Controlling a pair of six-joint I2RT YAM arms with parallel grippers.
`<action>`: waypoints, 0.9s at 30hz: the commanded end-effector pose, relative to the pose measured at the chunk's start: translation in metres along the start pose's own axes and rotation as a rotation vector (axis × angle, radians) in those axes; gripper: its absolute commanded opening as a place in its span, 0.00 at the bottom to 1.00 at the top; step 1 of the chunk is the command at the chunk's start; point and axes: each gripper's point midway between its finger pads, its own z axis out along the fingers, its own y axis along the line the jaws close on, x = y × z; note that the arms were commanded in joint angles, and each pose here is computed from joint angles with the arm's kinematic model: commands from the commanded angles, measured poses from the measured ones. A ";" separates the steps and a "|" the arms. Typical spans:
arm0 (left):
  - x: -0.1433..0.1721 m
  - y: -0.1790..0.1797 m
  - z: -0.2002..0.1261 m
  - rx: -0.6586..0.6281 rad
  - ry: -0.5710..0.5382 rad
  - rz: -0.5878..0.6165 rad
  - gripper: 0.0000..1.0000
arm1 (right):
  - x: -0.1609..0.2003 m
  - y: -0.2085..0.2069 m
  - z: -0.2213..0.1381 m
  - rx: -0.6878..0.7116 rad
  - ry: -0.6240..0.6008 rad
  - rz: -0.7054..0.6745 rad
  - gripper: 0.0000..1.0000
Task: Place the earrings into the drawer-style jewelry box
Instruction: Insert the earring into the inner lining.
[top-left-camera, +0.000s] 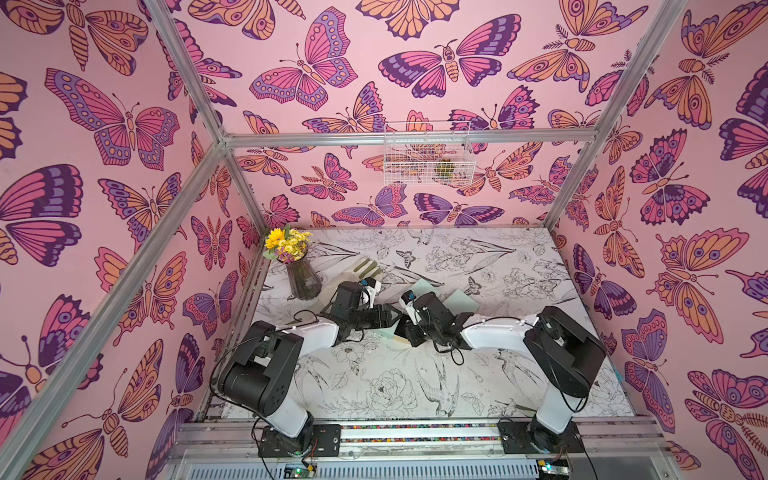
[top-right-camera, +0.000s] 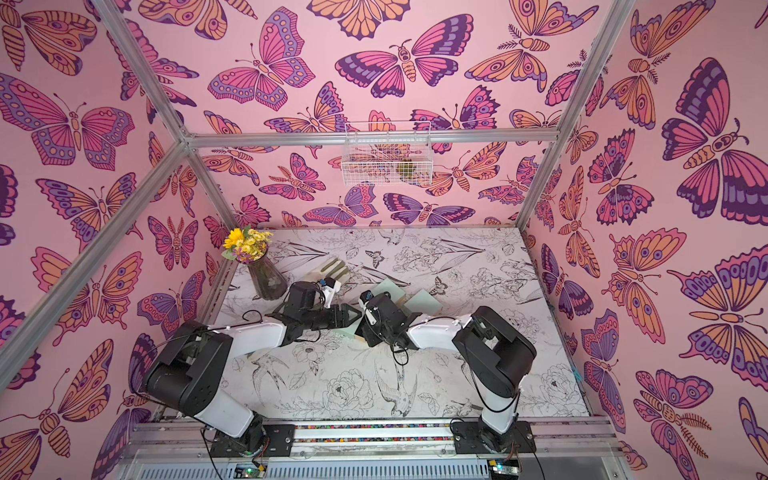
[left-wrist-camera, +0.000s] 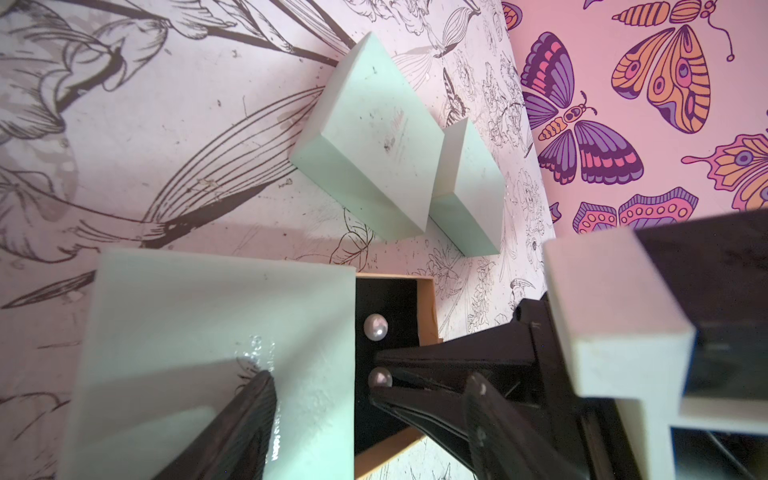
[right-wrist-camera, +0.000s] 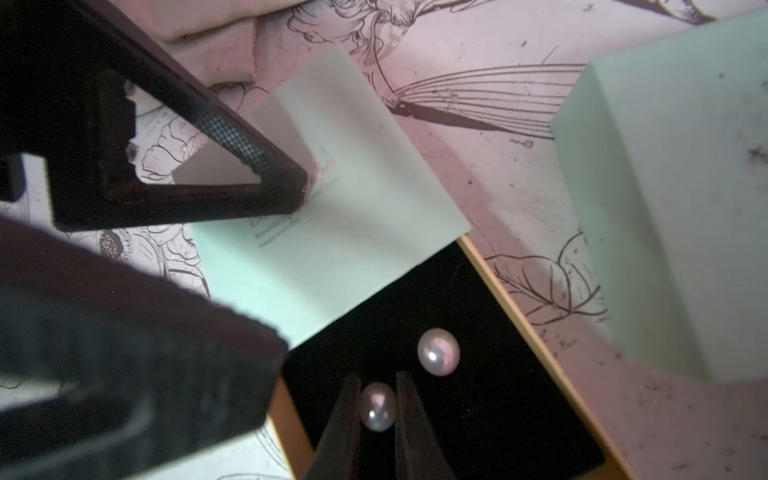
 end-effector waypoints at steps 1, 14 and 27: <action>0.013 0.011 0.003 -0.022 0.041 -0.036 0.74 | 0.015 -0.007 0.008 0.029 0.077 -0.010 0.00; 0.014 0.012 0.001 -0.025 0.040 -0.033 0.74 | 0.010 -0.009 0.008 0.049 0.076 0.011 0.03; 0.014 0.012 0.002 -0.024 0.042 -0.035 0.74 | -0.010 -0.003 -0.009 0.037 0.025 0.020 0.33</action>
